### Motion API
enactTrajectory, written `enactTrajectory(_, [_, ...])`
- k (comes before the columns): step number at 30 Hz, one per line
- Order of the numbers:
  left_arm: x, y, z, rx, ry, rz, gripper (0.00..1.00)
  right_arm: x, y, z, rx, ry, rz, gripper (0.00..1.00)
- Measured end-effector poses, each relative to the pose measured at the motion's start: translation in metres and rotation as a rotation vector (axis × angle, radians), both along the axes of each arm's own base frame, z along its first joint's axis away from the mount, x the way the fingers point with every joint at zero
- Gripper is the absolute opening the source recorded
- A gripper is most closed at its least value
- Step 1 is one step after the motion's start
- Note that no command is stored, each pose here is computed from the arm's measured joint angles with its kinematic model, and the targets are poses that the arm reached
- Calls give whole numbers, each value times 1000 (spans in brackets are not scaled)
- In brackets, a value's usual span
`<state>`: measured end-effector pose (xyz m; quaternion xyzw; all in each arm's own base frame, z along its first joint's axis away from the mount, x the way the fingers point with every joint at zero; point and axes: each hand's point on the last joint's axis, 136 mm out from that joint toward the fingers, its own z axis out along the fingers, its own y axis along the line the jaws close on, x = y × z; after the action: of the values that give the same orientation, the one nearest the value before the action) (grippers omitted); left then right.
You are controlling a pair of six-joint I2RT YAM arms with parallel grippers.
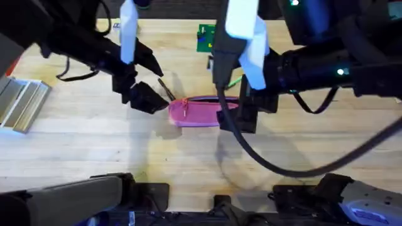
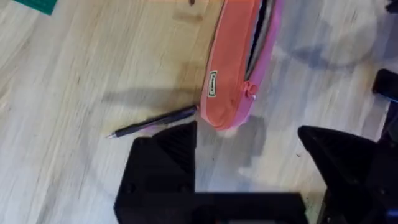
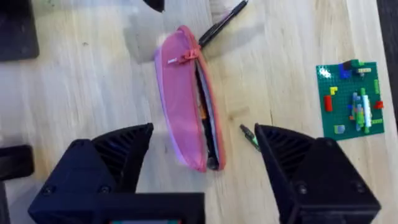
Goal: Unzip the bag, pick up the pens from the table one at a time and place them inside, then zip the bag closed.
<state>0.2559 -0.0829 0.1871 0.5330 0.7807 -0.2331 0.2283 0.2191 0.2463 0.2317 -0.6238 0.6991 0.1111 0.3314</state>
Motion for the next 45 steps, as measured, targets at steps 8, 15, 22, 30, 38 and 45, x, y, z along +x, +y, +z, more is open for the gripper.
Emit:
enactTrajectory(8, [-13,7,34,6,-169,-16,995,9,4,-2,-25,2,-5,648])
enactTrajectory(15, [-20,5,46,11,-231,-28,995,9,4,-2,-27,0,-5,37])
enactTrajectory(22, [-20,5,46,11,-232,-30,993,8,3,-3,-31,4,-5,32])
enactTrajectory(30, [-20,5,46,11,-232,-31,994,7,2,-32,-111,92,-4,32])
enactTrajectory(38, [-20,5,46,11,-232,-31,993,15,8,-68,-190,159,13,32])
enactTrajectory(45, [-20,5,46,11,-232,-31,993,27,15,-81,-208,145,15,32])
